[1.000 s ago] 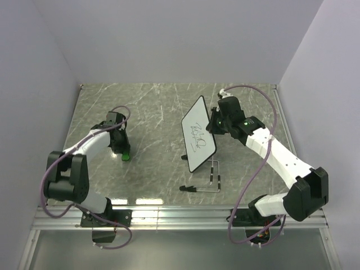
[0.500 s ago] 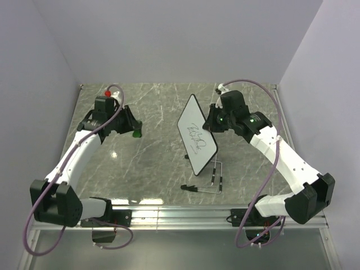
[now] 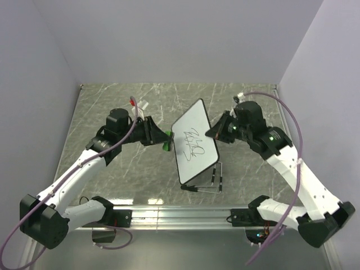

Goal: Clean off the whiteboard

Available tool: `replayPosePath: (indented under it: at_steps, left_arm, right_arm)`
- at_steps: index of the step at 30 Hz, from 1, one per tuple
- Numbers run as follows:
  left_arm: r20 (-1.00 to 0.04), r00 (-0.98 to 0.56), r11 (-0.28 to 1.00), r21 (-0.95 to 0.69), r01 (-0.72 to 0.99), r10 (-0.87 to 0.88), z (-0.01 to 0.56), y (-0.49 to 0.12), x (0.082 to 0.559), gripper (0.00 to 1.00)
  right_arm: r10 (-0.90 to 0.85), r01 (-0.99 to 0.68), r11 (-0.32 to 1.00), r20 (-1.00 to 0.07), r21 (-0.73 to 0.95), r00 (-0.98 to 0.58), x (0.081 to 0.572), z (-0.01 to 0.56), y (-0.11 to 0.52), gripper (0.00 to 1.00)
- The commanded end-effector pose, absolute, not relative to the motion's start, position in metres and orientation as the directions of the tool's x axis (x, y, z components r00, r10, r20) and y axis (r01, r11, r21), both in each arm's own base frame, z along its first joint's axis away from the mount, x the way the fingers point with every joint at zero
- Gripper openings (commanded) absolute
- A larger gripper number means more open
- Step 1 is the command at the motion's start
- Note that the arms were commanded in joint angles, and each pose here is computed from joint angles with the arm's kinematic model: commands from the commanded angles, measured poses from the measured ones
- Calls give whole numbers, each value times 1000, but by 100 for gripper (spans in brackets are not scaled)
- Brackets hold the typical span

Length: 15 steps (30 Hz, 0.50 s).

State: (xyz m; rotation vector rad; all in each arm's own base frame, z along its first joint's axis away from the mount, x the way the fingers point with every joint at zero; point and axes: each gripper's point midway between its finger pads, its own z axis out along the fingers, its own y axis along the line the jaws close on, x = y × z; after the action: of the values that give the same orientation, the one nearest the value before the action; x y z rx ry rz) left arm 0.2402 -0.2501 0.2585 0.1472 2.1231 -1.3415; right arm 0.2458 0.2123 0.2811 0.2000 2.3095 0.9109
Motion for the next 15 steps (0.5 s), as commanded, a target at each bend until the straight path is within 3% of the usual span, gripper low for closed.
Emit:
replayPosePath:
  at_steps: [1,6,15]
  left_arm:
    - [-563,-802,396,-796,459,-202,274,-275,226,0]
    - [-566,-807,414,-784,463,-171,270,-300,222,0]
    - [-549,-826,439,-778,449,-128,250,-314,221,0]
  right_arm:
    - [521,78,708,-446,702,-728,235,283,190,0]
    - [655,313,694,-387,649,-649,215,239,150,0]
    - [709,403,654,-334,640,-621,194,188,135,0]
